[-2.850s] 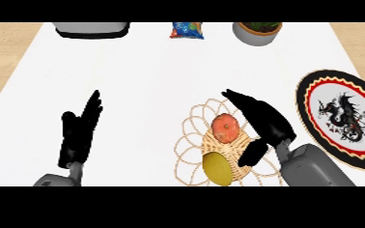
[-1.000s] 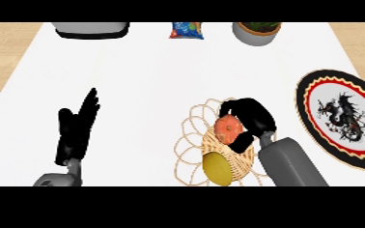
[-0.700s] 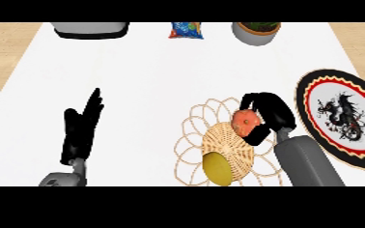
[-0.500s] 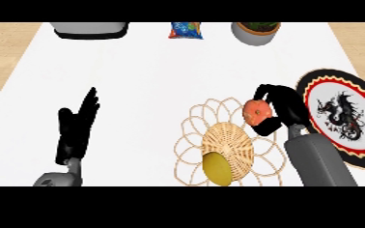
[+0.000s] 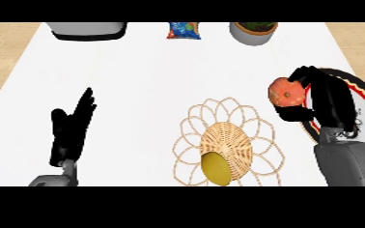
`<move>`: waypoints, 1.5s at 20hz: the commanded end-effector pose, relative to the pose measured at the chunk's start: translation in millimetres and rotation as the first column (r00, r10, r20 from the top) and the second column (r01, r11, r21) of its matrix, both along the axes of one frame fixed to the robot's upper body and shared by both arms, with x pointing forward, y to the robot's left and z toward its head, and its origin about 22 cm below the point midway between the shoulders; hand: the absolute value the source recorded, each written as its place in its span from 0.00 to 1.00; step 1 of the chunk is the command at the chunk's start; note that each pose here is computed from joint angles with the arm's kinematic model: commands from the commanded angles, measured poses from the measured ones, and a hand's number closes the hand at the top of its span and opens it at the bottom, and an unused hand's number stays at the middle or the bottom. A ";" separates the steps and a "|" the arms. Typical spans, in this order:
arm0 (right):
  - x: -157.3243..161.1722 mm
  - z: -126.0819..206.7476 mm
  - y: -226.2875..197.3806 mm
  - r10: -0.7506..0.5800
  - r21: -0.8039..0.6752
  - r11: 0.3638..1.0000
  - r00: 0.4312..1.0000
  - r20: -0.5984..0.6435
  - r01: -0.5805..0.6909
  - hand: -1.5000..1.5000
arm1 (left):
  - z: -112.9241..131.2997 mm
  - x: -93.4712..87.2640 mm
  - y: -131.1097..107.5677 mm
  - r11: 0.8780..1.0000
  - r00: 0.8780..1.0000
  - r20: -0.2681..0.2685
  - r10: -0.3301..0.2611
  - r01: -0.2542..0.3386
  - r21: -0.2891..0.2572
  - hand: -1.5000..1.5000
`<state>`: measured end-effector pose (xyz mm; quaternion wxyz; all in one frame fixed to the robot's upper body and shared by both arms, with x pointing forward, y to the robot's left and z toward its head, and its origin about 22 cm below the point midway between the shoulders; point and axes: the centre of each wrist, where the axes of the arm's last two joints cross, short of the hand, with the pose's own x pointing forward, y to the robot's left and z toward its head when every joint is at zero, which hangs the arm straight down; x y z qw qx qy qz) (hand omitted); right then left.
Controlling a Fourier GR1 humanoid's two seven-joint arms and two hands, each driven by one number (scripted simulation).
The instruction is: Pick the squash from the placemat and place it in the plate
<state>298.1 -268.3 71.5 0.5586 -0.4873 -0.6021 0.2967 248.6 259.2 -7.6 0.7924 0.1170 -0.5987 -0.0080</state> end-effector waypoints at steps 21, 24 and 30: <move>2.8 -9.2 -154.9 -0.374 0.020 0.927 0.927 -0.015 0.375 1.00 | -9.3 -12.9 -2.0 1.000 1.000 -0.006 -0.024 0.024 -0.004 0.50; 15.8 -0.8 -162.8 -0.346 0.051 0.933 0.928 -0.139 0.356 1.00 | -14.9 1.4 -20.5 1.000 1.000 -0.004 -0.027 0.027 -0.005 0.50; 21.7 -25.7 -174.8 -0.246 0.139 0.941 0.904 -0.350 0.309 1.00 | 3.7 8.2 0.1 1.000 1.000 -0.009 -0.024 0.024 0.004 0.50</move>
